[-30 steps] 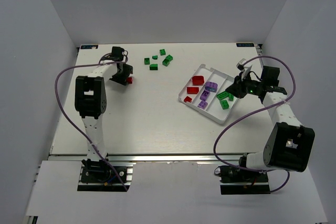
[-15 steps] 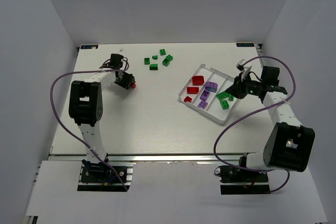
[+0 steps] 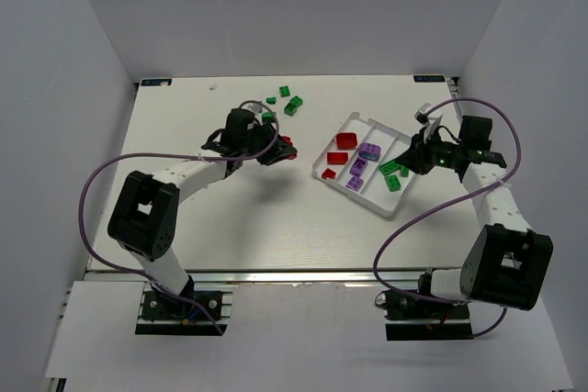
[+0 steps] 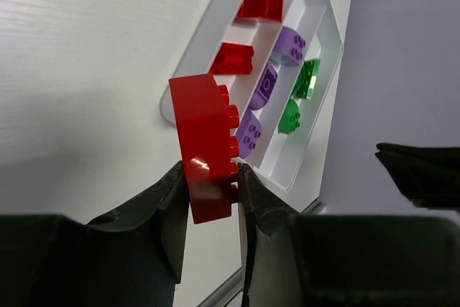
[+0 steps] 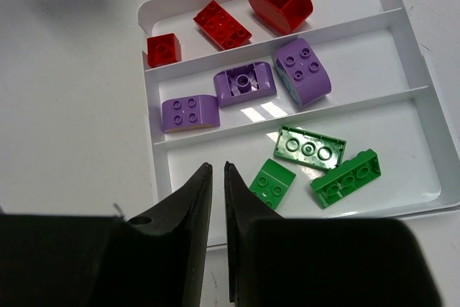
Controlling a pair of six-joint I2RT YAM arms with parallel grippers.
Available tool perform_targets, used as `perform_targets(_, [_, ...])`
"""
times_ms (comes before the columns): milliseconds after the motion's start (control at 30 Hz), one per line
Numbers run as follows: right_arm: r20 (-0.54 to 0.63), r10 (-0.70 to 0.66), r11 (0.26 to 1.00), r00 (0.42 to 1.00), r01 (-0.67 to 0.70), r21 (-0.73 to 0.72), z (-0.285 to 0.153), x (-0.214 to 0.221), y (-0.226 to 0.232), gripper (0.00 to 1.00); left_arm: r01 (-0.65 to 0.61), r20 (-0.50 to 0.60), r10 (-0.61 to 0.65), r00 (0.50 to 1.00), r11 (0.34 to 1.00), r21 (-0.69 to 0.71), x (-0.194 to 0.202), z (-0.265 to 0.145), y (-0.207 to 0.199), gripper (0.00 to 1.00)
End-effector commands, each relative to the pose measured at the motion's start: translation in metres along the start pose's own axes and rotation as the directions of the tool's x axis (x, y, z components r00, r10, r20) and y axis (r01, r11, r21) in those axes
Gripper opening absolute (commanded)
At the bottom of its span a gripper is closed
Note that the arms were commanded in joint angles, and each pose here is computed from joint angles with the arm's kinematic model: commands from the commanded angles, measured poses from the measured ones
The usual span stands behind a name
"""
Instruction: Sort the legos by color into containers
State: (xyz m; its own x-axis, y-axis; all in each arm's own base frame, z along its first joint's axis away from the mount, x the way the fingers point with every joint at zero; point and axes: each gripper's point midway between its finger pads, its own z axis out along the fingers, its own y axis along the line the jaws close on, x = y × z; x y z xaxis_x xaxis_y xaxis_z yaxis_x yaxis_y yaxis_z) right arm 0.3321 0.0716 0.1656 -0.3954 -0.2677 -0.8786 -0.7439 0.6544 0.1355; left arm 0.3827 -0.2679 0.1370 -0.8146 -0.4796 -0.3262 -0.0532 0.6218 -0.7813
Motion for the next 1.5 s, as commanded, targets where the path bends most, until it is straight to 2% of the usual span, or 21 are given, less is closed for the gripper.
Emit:
perform_targets(0, [0.012, -0.023, 1.000, 1.000, 0.023, -0.004, -0.008, -0.009, 0.009, 0.18, -0.163, 0.001, 0.165, 0.986, 0.975, 0.149, 0.006, 0.008, -0.040, 0.01])
perform_targets(67, [0.004, -0.021, 1.000, 1.000, 0.021, -0.006, -0.009, -0.006, 0.010, 0.18, -0.189, -0.043, 0.196, 0.980, 0.973, 0.130, 0.018, 0.023, -0.039, 0.02])
perform_targets(100, [0.005, -0.026, 1.000, 1.000, 0.026, -0.004, -0.010, -0.007, 0.011, 0.18, -0.236, -0.042, 0.245, 0.969, 0.960, 0.153, 0.023, 0.029, -0.055, 0.03])
perform_targets(233, [0.004, -0.026, 1.000, 1.000, 0.026, -0.002, -0.011, -0.007, 0.012, 0.19, -0.274, -0.101, 0.287, 0.953, 0.953, 0.125, 0.039, 0.056, -0.054, 0.04])
perform_targets(433, [0.003, -0.015, 1.000, 1.000, 0.016, -0.009, -0.010, -0.005, 0.012, 0.19, -0.308, -0.099, 0.318, 0.943, 0.945, 0.110, 0.044, 0.079, -0.062, 0.16])
perform_targets(600, [-0.004, -0.006, 1.000, 1.000, 0.006, -0.013, -0.008, -0.001, 0.012, 0.20, -0.336, -0.140, 0.343, 0.929, 0.939, 0.068, 0.057, 0.100, -0.058, 0.26])
perform_targets(933, [-0.014, -0.001, 1.000, 1.000, 0.000, -0.017, -0.005, 0.000, 0.011, 0.20, -0.353, -0.172, 0.354, 0.919, 0.935, 0.037, 0.060, 0.118, -0.058, 0.43])
perform_targets(1033, [-0.017, 0.000, 1.000, 1.000, -0.001, -0.019, -0.004, 0.000, 0.010, 0.21, -0.357, -0.171, 0.357, 0.918, 0.934, 0.034, 0.059, 0.118, -0.061, 0.54])
perform_targets(1067, [-0.017, -0.002, 1.000, 1.000, 0.001, -0.019, -0.003, 0.000, 0.010, 0.21, -0.366, -0.168, 0.366, 0.915, 0.930, 0.035, 0.057, 0.117, -0.062, 0.64])
perform_targets(1133, [-0.016, -0.007, 1.000, 1.000, 0.007, -0.025, -0.001, -0.002, 0.010, 0.21, -0.376, -0.160, 0.376, 0.913, 0.926, 0.032, 0.054, 0.112, -0.067, 0.98])
perform_targets(1300, [-0.015, -0.025, 0.999, 1.000, 0.024, -0.036, 0.004, -0.006, 0.010, 0.22, -0.414, -0.124, 0.411, 0.903, 0.910, 0.005, 0.043, 0.094, -0.072, 0.98])
perform_targets(1400, [-0.016, -0.049, 0.998, 0.999, 0.048, -0.050, 0.010, -0.010, 0.013, 0.23, -0.444, -0.076, 0.442, 0.894, 0.896, -0.006, 0.033, 0.069, -0.083, 0.98])
perform_targets(1467, [-0.019, -0.068, 0.996, 0.998, 0.067, -0.050, 0.016, -0.014, 0.011, 0.23, -0.464, -0.037, 0.463, 0.886, 0.884, -0.057, 0.026, 0.055, -0.076, 0.98])
